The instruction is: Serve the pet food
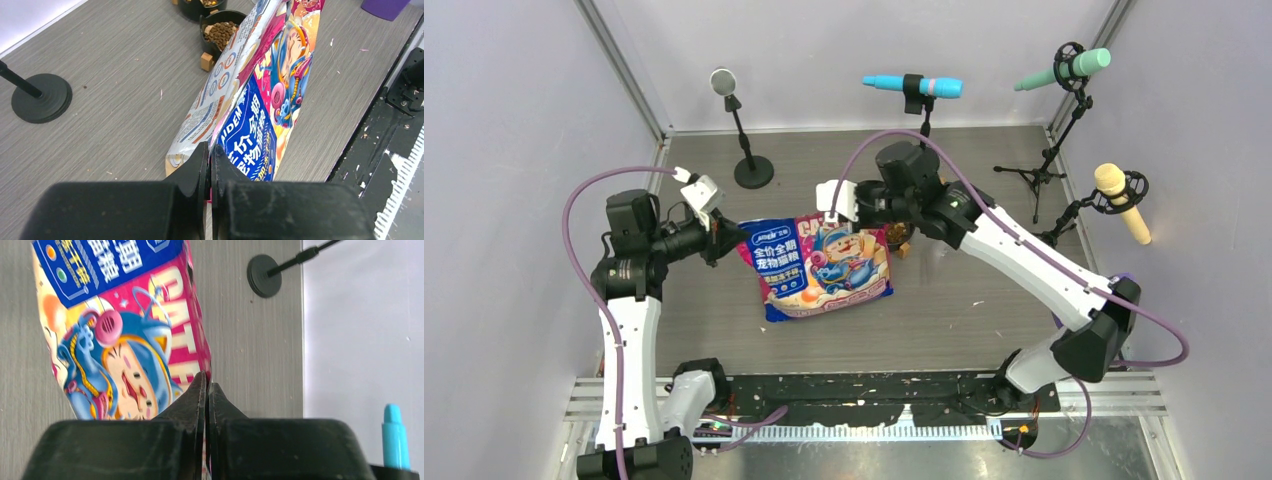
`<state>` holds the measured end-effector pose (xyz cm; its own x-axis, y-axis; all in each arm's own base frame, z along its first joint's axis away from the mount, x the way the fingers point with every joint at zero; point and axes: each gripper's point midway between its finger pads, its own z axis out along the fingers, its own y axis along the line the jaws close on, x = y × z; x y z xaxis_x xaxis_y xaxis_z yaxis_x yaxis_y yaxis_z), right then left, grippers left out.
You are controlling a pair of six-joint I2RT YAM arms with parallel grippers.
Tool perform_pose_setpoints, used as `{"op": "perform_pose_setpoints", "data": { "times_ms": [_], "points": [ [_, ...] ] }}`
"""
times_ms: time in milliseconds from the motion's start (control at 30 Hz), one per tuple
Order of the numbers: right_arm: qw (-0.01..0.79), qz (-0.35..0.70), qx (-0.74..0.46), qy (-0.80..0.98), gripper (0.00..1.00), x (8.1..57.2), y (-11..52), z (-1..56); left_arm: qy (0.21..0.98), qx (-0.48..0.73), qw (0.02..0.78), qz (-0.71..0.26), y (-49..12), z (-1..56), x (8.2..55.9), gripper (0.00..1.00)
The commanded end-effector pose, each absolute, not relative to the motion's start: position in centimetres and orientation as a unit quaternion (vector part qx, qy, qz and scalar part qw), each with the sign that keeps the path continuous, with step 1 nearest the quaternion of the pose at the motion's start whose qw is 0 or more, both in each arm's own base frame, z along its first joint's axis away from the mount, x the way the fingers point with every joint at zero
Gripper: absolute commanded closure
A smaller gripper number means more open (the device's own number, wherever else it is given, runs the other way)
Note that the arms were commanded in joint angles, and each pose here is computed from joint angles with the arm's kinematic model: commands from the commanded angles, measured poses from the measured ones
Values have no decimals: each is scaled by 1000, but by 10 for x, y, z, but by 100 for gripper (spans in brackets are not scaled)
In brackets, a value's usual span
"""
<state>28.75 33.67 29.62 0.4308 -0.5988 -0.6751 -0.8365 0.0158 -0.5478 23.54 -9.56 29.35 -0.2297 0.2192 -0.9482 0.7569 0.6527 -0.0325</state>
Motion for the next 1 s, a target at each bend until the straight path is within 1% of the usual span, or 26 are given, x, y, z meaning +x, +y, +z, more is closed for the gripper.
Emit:
{"op": "perform_pose_setpoints", "data": {
  "times_ms": [0,233,400,533,733,833,867,900,933,967],
  "points": [
    [493,-54,-631,596,95,337,233,315,761,304,552,-154,-61,298,258,100],
    [498,-83,-601,619,95,338,188,315,758,310,551,-160,-64,306,254,100],
    [506,-85,-588,625,95,335,172,314,754,312,553,-169,-67,311,251,100],
    [539,-82,-562,622,95,332,155,331,749,315,559,-165,-68,314,245,100],
    [574,-31,-552,604,95,320,166,349,741,312,571,-167,-72,321,237,100],
    [592,-3,-515,620,95,319,169,354,739,302,575,-178,-76,328,232,100],
    [607,9,-489,627,94,321,171,361,739,295,575,-190,-78,331,231,86],
    [619,16,-474,626,91,322,172,367,734,296,575,-207,-83,334,228,61],
    [624,39,-450,638,78,321,175,368,724,305,575,-227,-91,339,224,52],
    [632,51,-437,638,70,322,178,372,717,308,573,-249,-98,345,219,48]
  ]
}}
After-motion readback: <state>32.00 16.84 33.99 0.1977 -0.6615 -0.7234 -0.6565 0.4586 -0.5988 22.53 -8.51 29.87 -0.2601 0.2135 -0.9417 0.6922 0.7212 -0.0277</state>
